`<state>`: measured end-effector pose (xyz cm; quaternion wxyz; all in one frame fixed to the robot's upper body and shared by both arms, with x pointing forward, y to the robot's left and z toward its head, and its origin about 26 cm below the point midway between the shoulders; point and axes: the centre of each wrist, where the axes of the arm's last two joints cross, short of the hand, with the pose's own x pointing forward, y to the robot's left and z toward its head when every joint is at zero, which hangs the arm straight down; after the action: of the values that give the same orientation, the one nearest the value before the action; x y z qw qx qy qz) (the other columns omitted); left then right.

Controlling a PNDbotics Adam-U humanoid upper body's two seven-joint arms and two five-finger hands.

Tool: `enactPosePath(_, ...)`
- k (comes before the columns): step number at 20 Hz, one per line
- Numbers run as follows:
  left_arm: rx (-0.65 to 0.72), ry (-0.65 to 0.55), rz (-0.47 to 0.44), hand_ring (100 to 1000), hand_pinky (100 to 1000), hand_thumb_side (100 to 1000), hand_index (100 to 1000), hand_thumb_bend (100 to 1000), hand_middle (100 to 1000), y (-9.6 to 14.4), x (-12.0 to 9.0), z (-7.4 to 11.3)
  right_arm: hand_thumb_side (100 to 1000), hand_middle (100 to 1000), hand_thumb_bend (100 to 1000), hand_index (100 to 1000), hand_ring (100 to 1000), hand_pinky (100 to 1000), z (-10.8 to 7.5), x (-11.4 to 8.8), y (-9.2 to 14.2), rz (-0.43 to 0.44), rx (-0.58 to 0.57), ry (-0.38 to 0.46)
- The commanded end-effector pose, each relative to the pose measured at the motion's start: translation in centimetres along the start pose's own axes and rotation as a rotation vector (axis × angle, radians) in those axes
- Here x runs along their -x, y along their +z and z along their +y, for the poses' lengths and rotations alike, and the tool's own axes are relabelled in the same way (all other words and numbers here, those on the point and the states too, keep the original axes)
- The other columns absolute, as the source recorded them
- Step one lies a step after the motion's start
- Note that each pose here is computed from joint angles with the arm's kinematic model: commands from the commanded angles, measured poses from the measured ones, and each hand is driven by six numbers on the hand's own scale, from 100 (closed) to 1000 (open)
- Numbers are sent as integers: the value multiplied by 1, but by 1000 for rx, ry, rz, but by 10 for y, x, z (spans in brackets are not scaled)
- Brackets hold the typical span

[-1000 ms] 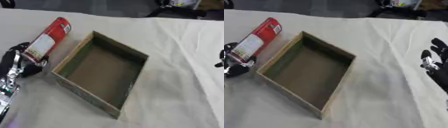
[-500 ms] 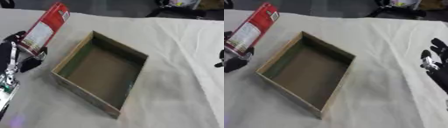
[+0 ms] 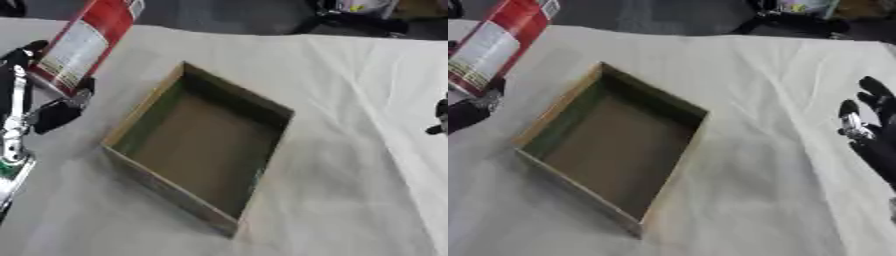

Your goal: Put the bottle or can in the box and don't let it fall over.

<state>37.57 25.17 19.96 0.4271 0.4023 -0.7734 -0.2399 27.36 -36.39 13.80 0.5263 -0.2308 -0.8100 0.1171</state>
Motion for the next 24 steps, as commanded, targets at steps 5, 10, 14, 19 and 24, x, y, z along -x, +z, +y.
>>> enactPosePath(5, 54, 45, -153, 463, 100, 100, 398, 100, 577, 7, -51, 30, 635, 980, 100, 1000, 1000, 574, -8, -9, -4, -34, 12, 23)
enactPosePath(10, 107, 62, -197, 466, 100, 100, 401, 100, 581, 16, -70, 39, 634, 981, 100, 1000, 1000, 573, -9, -9, -4, -35, 12, 25)
enactPosePath(14, 158, 69, -206, 469, 100, 100, 402, 100, 585, 21, -77, 40, 633, 981, 100, 1000, 1000, 573, -9, -10, -4, -36, 12, 24)
enactPosePath(19, 247, 78, -200, 472, 100, 100, 405, 100, 594, 26, -80, 35, 633, 981, 100, 1000, 1000, 572, -8, -10, -4, -38, 12, 23)
enactPosePath(24, 333, 77, -192, 478, 100, 100, 412, 100, 601, 29, -82, 28, 632, 981, 100, 1000, 1000, 572, -8, -11, -4, -40, 12, 23)
